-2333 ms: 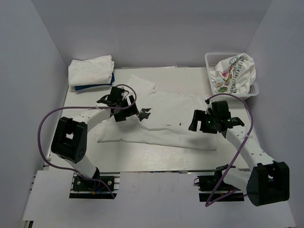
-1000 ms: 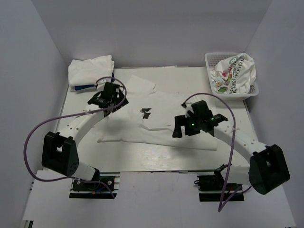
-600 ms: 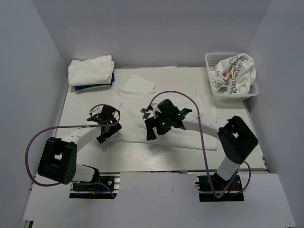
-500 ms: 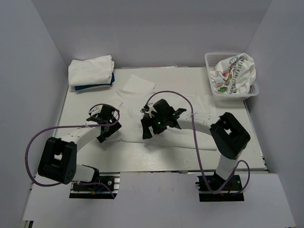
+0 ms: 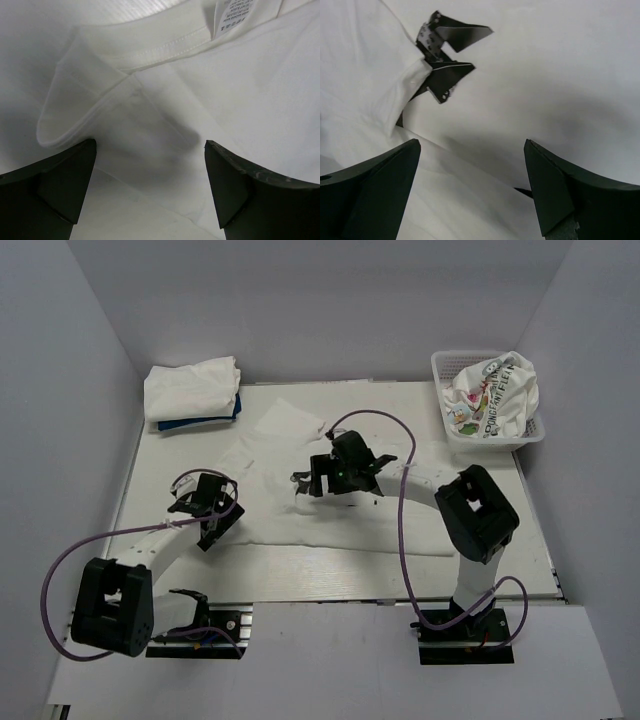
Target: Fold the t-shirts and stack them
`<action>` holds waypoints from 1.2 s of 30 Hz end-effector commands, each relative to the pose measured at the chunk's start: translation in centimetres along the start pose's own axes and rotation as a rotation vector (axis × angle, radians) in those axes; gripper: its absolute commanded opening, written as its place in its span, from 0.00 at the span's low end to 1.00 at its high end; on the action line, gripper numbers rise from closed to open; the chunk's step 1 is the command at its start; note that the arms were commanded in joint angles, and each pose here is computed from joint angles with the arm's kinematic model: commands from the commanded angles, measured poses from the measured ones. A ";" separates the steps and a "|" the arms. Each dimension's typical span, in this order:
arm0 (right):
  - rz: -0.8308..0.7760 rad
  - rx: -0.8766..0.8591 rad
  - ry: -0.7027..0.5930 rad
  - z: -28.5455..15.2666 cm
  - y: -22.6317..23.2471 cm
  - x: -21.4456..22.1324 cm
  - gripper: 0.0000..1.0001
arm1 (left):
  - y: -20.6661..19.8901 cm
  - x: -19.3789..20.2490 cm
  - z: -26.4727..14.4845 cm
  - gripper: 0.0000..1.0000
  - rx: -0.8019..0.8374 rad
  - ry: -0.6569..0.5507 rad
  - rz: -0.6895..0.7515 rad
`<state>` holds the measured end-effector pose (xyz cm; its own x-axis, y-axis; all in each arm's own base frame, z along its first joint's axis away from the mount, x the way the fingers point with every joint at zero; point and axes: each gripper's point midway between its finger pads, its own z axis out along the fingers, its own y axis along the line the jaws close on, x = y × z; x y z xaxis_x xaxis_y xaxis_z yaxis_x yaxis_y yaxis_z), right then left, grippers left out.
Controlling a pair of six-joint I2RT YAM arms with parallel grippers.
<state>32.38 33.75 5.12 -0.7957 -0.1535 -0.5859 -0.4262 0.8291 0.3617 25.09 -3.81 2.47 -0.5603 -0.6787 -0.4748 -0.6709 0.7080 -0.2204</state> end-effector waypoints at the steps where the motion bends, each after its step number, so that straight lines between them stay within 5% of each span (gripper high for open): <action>1: 0.012 0.012 -0.104 -3.7 0.4 -2.7 0.90 | 2.6 1.1 -1.0 0.99 -0.074 0.046 -0.005; 6: 0.061 0.211 -0.263 -11.7 -3.9 -2.4 0.90 | 0.1 -1.4 -4.1 0.99 0.053 -0.016 -0.006; 9: 0.142 0.318 -0.231 -14.4 -7.1 1.1 0.90 | -2.8 -2.7 -4.9 0.99 0.170 -0.051 0.088; 13: 0.249 0.385 -0.133 -15.1 -10.3 8.0 0.90 | -6.2 -3.7 -3.9 0.99 0.205 -0.027 0.139; 19: 0.247 0.431 -0.110 -13.9 -12.5 9.5 0.90 | -9.3 -2.0 1.6 0.99 0.190 0.109 0.187; 23: 0.205 0.416 0.043 -12.1 -13.1 12.7 0.90 | -7.3 0.0 3.1 0.99 0.078 0.205 0.206; 31: 0.229 0.293 0.269 -13.8 -11.2 20.5 0.90 | 6.1 5.4 0.0 0.99 -0.344 0.313 0.137; 36: 0.175 0.069 0.311 -14.6 -6.5 20.1 0.90 | 7.3 6.4 -2.2 0.99 -0.343 0.355 0.105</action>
<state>18.63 16.41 2.53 -0.8818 -0.0422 -0.4697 -0.1956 0.9390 0.2829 23.81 -4.76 1.58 -0.6899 -0.6411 -0.3362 -0.6544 0.7509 -0.0889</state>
